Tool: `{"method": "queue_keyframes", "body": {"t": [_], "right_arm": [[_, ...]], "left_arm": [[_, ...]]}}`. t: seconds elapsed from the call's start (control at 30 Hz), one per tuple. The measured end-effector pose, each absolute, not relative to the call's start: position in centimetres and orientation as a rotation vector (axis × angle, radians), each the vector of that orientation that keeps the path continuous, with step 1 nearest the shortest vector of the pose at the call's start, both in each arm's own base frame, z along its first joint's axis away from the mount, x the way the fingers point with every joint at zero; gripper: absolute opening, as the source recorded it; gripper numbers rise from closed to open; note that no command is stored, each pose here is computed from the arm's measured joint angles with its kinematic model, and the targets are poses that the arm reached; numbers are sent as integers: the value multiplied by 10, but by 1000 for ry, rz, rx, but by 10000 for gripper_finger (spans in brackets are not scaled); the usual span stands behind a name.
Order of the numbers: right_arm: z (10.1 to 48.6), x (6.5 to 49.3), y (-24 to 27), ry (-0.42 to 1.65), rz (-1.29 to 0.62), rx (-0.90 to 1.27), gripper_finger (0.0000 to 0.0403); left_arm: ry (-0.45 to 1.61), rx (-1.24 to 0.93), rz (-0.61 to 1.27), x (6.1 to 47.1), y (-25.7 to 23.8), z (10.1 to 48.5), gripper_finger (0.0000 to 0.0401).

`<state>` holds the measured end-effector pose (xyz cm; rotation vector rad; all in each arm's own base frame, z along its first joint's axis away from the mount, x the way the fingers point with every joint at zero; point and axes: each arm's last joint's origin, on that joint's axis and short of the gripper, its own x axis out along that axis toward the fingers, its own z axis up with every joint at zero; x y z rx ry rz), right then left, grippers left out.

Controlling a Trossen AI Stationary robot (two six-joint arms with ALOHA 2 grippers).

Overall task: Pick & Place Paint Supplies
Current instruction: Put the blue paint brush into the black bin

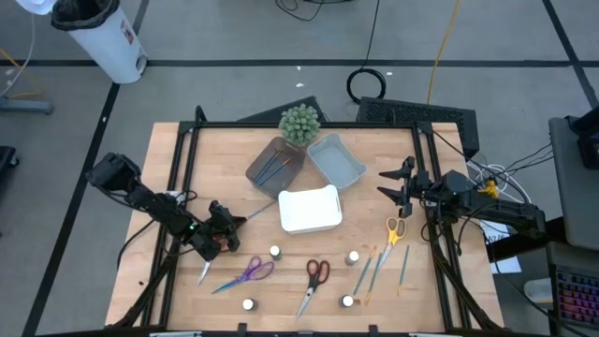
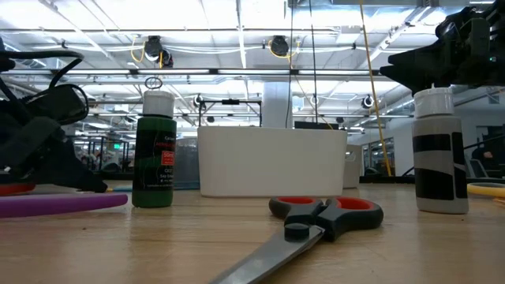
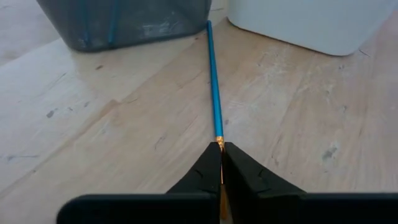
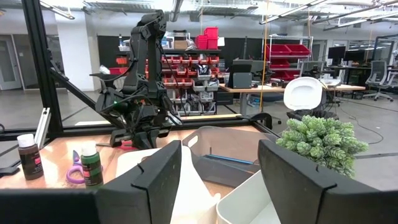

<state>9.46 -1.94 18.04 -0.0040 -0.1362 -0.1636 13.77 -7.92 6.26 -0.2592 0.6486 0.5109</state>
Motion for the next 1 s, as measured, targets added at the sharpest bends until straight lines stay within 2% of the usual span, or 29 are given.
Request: {"method": "queue_keyframes", "body": {"t": [0.37, 0.67, 1.0], "right_arm": [[180, 95, -19, -136, -164, -4, 207], [180, 95, -19, -136, -164, -4, 206], [180, 95, -19, -136, -164, -4, 207]], "left_arm": [[644, -280, 499, 138, -80, 65, 4], [628, -347, 414, 137, -82, 85, 0], [558, -353, 429, 139, -82, 104, 0]]}}
